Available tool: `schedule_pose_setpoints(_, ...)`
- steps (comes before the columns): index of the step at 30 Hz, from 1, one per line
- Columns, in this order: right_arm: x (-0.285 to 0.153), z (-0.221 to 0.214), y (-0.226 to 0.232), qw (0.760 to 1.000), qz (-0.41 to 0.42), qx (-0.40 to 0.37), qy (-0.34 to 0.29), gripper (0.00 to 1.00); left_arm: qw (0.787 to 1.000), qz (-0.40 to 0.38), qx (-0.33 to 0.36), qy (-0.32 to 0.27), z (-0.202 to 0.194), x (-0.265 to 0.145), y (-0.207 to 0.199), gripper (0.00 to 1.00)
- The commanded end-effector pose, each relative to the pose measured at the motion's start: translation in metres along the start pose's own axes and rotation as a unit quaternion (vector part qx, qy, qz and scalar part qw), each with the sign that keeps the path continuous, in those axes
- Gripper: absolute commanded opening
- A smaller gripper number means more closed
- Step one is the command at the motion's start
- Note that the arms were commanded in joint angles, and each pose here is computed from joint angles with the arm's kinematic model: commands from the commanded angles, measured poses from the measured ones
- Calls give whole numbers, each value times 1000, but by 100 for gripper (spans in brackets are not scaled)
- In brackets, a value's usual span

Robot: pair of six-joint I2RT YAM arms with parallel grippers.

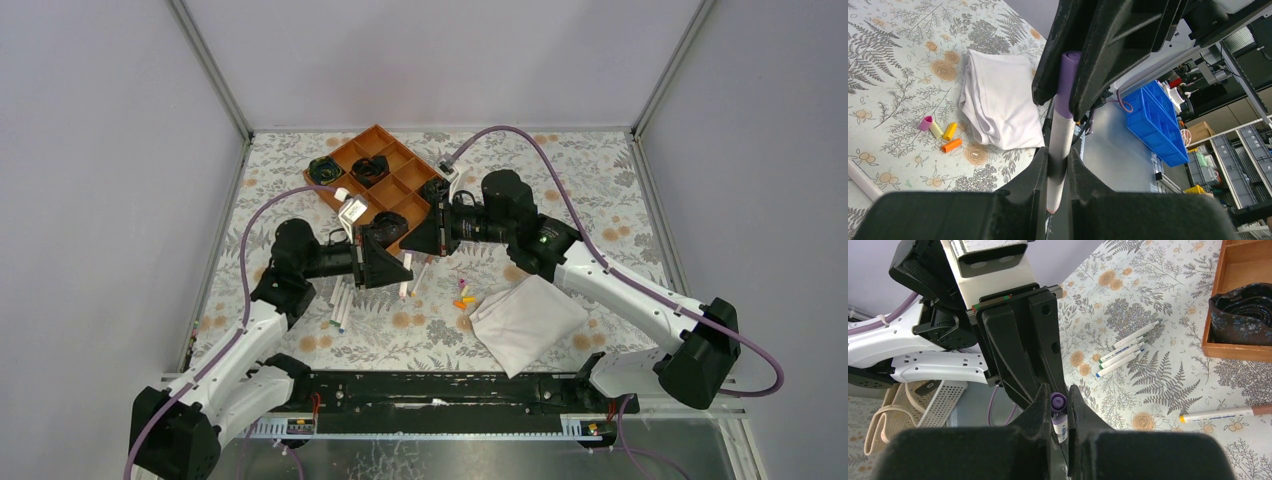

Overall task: Insert the pens into the pen caps
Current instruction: Press the pen cap onto the pen.

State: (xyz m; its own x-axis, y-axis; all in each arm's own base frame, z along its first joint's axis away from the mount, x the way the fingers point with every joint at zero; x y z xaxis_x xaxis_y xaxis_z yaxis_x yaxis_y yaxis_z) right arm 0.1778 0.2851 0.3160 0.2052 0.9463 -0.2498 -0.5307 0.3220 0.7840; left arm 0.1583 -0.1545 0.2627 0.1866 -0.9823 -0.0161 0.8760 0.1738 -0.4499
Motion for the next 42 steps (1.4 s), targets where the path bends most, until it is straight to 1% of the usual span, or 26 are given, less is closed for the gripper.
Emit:
schedule_pose_setpoints(1, -20, -91, 20, 947, 68, 119, 291, 0, 971, 159, 82, -157, 58, -5, 31, 0)
schedule_pose_setpoints(6, -29, -89, 34, 933, 134, 102, 318, 0, 974, 150, 72, -156, 58, -7, 34, 0)
schedule_pose_setpoints(10, -35, -86, 43, 925, 168, 87, 331, 0, 975, 143, 64, -159, 60, -8, 36, 0)
schedule_pose_setpoints(16, -38, -89, 47, 915, 190, 76, 347, 0, 974, 144, 52, -167, 59, -11, 41, 0)
schedule_pose_setpoints(24, -46, -94, 53, 902, 211, 67, 370, 0, 973, 161, 50, -157, 60, -14, 45, 0)
schedule_pose_setpoints(28, -44, -97, 52, 904, 206, 63, 368, 0, 974, 161, 47, -150, 63, -13, 47, 0)
schedule_pose_setpoints(32, -39, -99, 48, 912, 184, 68, 360, 0, 971, 182, 66, -137, 66, -15, 48, 0)
schedule_pose_setpoints(36, -32, -101, 41, 924, 139, 98, 342, 0, 965, 204, 94, -135, 71, -19, 47, 0)
schedule_pose_setpoints(39, -29, -106, 33, 929, 105, 125, 333, 0, 963, 209, 101, -139, 71, -20, 46, 0)
schedule_pose_setpoints(42, -29, -112, 27, 929, 92, 136, 332, 0, 961, 209, 108, -147, 75, -21, 42, 0)
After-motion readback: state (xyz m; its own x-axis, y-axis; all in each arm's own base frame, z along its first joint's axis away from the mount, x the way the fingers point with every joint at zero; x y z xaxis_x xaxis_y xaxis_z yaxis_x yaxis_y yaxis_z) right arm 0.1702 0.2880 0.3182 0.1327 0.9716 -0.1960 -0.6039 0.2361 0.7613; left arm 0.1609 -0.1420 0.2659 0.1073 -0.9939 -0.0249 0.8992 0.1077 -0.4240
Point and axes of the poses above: each gripper's point midway between its finger pads, its own x axis out along the fingers, its own y axis along the line the jaws close on, z = x × y, the point moved 9 cm from there along -x, back along the fingers, and after that the axes turned 14 degrees about x, right-handed, at the moved point
